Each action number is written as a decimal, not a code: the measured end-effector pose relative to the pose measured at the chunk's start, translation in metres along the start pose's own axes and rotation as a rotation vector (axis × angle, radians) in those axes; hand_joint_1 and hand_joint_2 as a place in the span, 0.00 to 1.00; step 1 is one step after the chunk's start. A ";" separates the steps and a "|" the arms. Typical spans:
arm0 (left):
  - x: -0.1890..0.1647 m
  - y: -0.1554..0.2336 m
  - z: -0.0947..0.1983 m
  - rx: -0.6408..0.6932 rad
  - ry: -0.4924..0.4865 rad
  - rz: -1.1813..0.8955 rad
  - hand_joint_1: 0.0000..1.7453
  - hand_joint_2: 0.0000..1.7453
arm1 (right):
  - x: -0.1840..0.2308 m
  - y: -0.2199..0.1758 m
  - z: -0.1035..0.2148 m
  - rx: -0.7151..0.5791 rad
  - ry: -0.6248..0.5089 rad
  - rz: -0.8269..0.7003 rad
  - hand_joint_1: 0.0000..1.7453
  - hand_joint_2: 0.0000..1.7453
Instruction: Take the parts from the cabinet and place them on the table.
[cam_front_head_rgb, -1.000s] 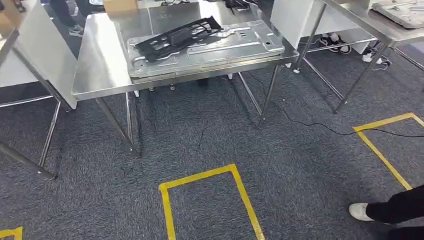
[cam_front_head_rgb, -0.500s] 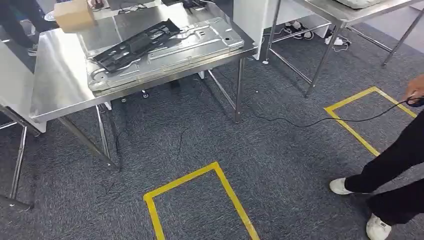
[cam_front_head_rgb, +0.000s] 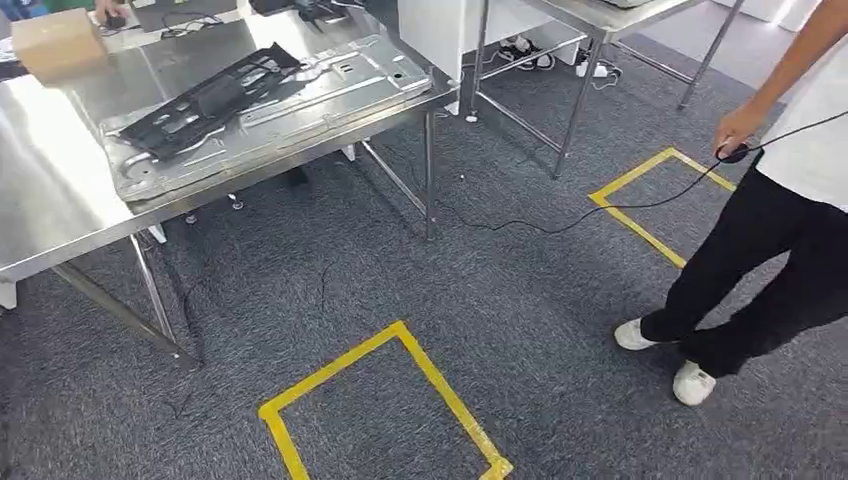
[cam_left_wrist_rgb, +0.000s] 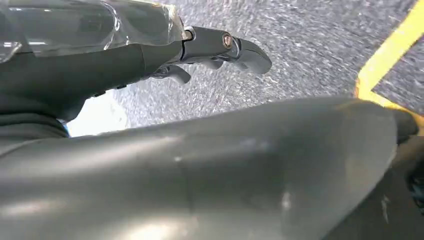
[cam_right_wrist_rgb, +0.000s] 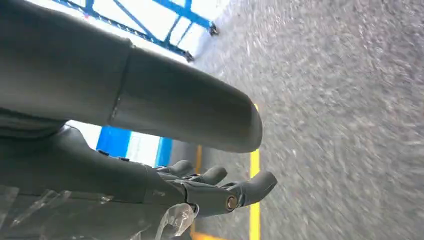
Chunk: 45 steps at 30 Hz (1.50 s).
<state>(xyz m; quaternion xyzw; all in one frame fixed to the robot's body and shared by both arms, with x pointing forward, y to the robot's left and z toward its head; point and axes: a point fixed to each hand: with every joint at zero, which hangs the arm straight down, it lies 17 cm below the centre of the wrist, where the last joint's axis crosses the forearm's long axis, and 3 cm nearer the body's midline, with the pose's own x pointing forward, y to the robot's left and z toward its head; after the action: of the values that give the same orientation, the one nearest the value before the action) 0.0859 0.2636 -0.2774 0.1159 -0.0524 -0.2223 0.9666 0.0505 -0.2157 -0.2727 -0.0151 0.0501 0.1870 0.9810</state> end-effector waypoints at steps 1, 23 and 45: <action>0.001 0.000 0.000 0.000 0.000 0.001 0.00 0.00 | 0.000 -0.001 0.000 -0.003 0.002 -0.003 0.00 0.00; 0.013 -0.001 0.001 0.015 -0.065 -0.023 0.00 0.00 | 0.002 -0.023 -0.003 -0.093 -0.004 -0.129 0.00 0.00; 0.020 -0.011 0.005 0.026 -0.091 0.068 0.00 0.00 | 0.078 -0.084 0.025 -0.502 -0.424 0.173 0.00 0.00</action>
<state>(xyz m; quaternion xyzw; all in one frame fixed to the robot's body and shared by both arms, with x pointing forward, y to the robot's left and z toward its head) 0.0989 0.2439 -0.2742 0.1164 -0.1030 -0.1938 0.9687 0.1561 -0.2643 -0.2552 -0.2124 -0.2016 0.2749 0.9158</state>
